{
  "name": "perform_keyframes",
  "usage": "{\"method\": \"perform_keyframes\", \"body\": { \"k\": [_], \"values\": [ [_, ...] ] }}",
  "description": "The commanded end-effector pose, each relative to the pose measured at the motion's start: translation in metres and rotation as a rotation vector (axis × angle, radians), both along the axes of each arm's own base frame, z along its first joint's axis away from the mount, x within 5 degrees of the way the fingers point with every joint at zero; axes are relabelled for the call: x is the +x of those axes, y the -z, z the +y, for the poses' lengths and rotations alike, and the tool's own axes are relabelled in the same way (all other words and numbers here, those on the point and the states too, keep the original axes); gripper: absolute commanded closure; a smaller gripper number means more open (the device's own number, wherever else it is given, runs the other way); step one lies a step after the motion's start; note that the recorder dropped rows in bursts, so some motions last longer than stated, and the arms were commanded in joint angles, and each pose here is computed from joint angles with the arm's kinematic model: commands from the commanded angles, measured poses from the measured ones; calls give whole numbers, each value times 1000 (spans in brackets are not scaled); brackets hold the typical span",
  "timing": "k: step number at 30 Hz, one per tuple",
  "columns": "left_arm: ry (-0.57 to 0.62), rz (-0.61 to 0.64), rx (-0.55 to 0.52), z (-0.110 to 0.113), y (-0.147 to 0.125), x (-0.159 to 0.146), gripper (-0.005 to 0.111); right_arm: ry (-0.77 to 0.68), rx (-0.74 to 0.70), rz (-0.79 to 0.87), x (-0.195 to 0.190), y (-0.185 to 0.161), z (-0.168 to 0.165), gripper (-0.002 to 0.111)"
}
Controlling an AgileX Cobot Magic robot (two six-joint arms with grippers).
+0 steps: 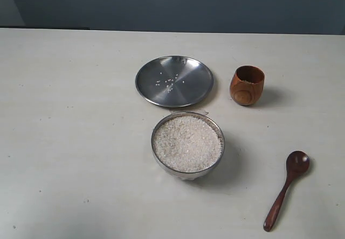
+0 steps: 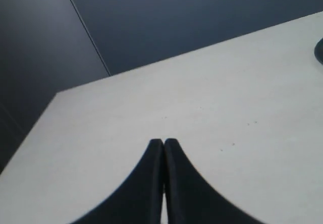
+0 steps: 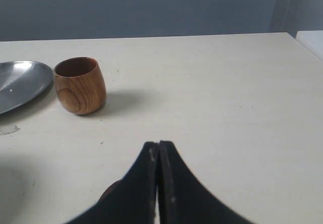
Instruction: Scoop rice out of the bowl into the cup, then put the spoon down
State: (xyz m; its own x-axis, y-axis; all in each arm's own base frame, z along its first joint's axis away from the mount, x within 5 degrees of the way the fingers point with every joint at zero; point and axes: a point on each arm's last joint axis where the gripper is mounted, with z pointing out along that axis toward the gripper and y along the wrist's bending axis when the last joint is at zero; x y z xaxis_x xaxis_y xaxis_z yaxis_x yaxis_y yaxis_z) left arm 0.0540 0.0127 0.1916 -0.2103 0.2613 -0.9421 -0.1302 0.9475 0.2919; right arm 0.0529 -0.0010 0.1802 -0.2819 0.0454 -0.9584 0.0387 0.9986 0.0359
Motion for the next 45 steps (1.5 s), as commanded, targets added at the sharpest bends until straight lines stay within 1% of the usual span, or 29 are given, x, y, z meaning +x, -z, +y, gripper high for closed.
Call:
{"method": "perform_keyframes", "body": {
  "k": [1, 2, 7, 11, 13, 14, 16, 17, 20, 21, 23, 24, 25, 26, 28, 29, 30, 31, 34, 36, 39, 41, 45],
  "values": [
    [34, -123, 60, -2, -11, 2, 106, -2, 0, -9, 0, 0, 0, 108],
    [42, -151, 52, -3, -13, 2, 106, -2, 0, -9, 0, 0, 0, 108],
    [84, -368, -102, -8, -30, 1, 106, -2, 0, -9, 0, 0, 0, 108],
    [120, -527, -106, -10, -44, -3, 106, -2, 0, -9, 0, 0, 0, 108],
    [143, -609, -193, -11, -50, -5, 106, -2, 0, -9, 0, 0, 0, 108],
    [161, -658, -258, -11, -54, -7, 106, -2, 0, -9, 0, 0, 0, 108],
    [213, -763, -399, -12, -62, -11, 106, -2, 0, -9, 0, 0, 0, 108],
    [239, -805, -443, -13, -65, -13, 106, -2, 0, -9, 0, 0, 0, 108],
    [341, -947, -475, -17, -76, -22, 106, -2, 0, -9, 0, 0, 0, 108],
    [395, -1006, -493, -19, -81, -26, 106, -2, 0, -11, 0, 0, 0, 108],
    [479, -1068, -569, -22, -88, -32, 106, -2, 0, -11, 0, 0, 0, 108],
    [498, -1063, -605, -22, -93, -34, 106, -2, 0, -11, 0, 0, 0, 108],
    [498, -1039, -613, -23, -99, -34, 106, -2, 0, -11, 0, 0, 0, 108],
    [495, -1016, -596, -25, -105, -34, 106, -2, 0, -11, 0, 0, 0, 108],
    [465, -931, -510, -28, -118, -34, 106, -2, 0, -11, 0, 0, 0, 108],
    [449, -896, -487, -28, -123, -35, 106, -2, 0, -11, 0, 0, 0, 108],
    [418, -862, -488, -27, -128, -36, 106, -2, 0, -11, 0, 0, 0, 108],
    [378, -833, -493, -25, -133, -37, 106, -2, 0, -11, 0, 0, 0, 108],
    [240, -715, -557, -16, -144, -28, 106, -2, 0, -11, 0, 0, 0, 108],
    [180, -649, -588, -11, -149, -20, 106, -2, 0, -11, 0, 0, 0, 108],
    [118, -567, -610, -7, -157, -5, 106, -2, 0, -11, 0, 0, 0, 108],
    [91, -517, -606, -5, -161, 6, 106, -2, 0, -9, 0, 0, 0, 108],
    [67, -414, -450, -3, -167, 23, 106, -2, 0, -9, 0, 0, 0, 108]
  ]
}}
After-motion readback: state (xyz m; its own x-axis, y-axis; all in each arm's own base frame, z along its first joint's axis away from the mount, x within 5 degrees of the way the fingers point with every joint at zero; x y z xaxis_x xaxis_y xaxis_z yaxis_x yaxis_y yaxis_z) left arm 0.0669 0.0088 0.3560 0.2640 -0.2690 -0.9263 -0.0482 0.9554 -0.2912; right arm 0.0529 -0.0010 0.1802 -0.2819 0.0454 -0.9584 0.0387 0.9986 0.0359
